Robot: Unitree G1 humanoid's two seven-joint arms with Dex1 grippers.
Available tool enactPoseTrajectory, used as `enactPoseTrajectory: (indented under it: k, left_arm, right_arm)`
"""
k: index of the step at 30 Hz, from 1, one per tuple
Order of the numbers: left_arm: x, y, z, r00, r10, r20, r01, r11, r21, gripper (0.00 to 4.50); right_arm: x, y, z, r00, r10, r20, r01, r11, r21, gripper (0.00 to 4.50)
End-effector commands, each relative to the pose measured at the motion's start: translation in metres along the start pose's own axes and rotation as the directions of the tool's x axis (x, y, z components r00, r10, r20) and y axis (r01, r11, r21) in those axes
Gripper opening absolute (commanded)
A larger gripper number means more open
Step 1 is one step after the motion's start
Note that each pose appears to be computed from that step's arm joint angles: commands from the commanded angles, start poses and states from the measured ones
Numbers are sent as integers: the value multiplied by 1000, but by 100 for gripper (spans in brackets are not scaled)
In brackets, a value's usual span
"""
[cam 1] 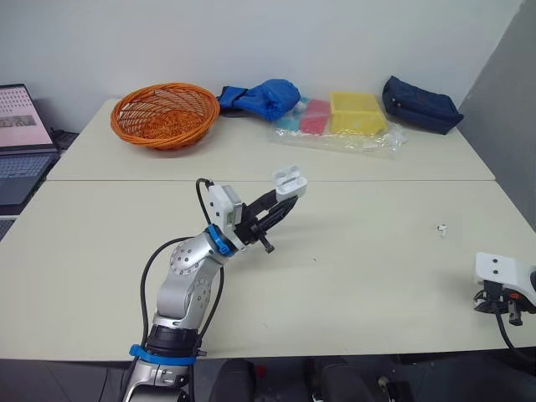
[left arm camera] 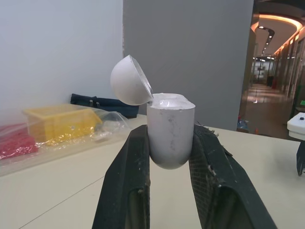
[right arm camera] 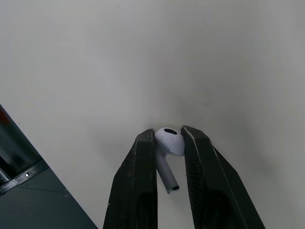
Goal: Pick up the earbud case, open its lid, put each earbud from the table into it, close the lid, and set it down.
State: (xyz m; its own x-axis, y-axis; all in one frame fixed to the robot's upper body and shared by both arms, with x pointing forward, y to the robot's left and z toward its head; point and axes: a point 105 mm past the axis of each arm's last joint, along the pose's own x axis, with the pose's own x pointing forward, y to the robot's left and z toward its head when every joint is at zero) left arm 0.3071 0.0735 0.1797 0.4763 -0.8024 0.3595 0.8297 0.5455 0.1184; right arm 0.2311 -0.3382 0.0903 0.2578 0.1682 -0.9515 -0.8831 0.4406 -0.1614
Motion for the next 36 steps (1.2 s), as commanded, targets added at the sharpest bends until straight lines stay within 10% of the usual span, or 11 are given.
enactPoseTrajectory:
  k: [1, 4, 36]
  left_arm:
    - [3, -6, 13, 999, -28, 43, 27, 999, 31, 74]
    - [4, -7, 14, 999, -29, 42, 28, 999, 28, 74]
    - [2, -13, 14, 999, -29, 31, 28, 999, 18, 74]
  right_arm:
    - [4, -1, -8, 1000, -11, -19, 12, 999, 34, 76]
    - [3, -1, -15, 999, -16, -36, 17, 999, 41, 172]
    - [9, 14, -15, 1000, 11, -22, -5, 971, 237, 172]
